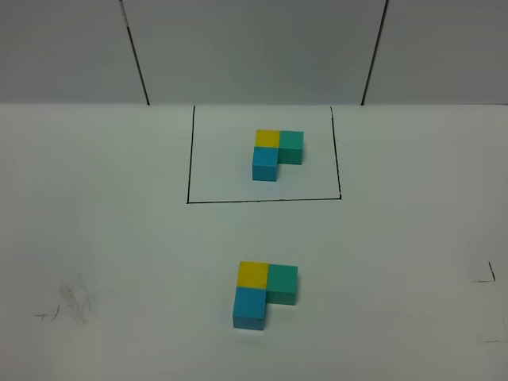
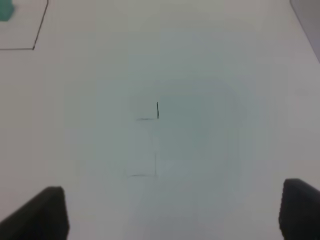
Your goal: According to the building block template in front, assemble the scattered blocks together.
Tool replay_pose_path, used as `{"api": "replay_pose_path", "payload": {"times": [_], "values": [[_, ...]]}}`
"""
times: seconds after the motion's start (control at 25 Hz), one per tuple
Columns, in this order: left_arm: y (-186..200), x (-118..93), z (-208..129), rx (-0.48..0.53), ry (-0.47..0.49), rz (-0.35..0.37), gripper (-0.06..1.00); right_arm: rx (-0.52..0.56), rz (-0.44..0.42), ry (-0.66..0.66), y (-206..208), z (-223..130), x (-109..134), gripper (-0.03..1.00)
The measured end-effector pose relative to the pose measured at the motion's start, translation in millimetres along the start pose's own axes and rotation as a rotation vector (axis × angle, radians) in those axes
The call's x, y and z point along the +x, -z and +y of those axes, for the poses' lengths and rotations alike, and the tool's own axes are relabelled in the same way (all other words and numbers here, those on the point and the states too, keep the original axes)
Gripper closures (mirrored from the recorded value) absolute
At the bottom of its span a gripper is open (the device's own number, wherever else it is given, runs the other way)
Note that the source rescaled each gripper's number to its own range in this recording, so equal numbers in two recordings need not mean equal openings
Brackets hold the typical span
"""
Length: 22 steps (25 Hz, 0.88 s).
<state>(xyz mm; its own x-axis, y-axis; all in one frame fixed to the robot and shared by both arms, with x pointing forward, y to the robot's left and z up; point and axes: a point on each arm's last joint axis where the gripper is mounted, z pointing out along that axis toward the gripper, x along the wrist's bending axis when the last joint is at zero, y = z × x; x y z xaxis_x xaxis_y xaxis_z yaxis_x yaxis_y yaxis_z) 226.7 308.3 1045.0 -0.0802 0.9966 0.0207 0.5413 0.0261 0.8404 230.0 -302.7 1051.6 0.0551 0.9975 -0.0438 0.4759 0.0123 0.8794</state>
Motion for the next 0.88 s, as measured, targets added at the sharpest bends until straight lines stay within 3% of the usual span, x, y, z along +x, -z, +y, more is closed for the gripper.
{"api": "replay_pose_path", "payload": {"times": [0.88], "values": [[0.0,0.0,0.0,0.0,0.001,0.0,0.79,-0.013,0.018,0.019,-4.1,-0.6,0.2,0.18]]}}
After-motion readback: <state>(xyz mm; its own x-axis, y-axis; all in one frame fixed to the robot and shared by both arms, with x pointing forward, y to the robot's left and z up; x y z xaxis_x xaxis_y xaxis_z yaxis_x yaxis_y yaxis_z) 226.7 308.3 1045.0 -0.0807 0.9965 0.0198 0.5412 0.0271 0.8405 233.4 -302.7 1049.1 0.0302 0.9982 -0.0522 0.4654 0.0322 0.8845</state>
